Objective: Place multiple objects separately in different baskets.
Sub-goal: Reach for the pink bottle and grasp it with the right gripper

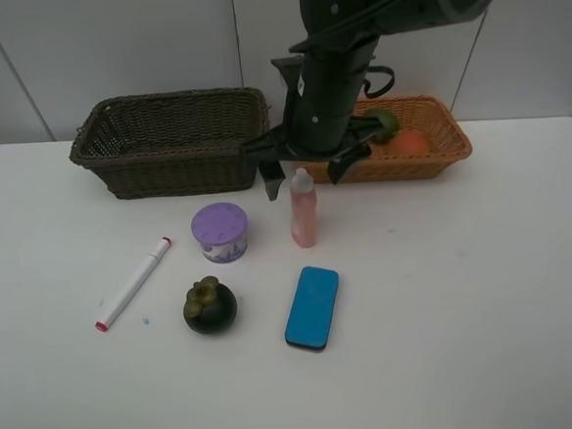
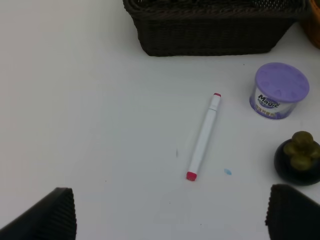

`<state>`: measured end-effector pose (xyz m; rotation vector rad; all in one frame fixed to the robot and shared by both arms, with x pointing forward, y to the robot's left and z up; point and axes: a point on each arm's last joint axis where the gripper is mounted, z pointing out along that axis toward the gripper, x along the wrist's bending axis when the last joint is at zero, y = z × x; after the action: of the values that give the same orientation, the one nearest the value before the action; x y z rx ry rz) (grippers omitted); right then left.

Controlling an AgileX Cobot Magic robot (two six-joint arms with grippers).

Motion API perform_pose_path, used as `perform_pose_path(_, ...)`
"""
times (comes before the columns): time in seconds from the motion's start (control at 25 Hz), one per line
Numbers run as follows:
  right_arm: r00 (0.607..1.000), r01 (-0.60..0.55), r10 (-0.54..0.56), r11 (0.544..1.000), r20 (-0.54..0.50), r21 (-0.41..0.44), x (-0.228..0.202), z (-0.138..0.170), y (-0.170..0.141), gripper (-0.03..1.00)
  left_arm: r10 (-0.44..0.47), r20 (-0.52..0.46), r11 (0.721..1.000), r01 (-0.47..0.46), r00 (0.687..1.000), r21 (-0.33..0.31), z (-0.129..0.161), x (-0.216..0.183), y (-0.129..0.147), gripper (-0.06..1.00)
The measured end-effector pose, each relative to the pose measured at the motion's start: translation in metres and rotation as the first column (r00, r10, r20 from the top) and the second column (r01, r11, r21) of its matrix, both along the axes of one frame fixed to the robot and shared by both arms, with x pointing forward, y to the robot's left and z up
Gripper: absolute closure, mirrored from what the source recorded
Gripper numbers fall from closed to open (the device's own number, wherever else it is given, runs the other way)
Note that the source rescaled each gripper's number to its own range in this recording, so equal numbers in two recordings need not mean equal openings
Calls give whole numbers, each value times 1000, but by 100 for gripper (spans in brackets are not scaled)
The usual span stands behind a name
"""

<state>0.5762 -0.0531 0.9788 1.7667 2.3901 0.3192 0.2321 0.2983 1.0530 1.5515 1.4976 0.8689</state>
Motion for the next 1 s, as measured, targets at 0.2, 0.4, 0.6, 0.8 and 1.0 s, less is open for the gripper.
perform_pose_path(0.2,1000,1,-1,1000,-6,-8,5,-17,3,3,0,0,1000,0,1000,0,0,0,0,-5)
perform_pose_path(0.4,1000,25,-26,1000,-12,-1,14,-34,1,3,0,0,1000,0,1000,0,0,0,0,-5)
perform_pose_path(0.6,999,48,-48,999,-11,2,20,-39,-5,3,0,0,1000,0,1000,0,0,0,0,-5)
perform_pose_path(0.8,998,58,-58,998,-27,-3,24,-52,-6,3,0,0,1000,0,1000,0,0,0,0,-5)
perform_pose_path(1.0,997,67,-67,998,-43,9,25,-63,-4,3,0,0,1000,0,1000,0,0,0,0,-5)
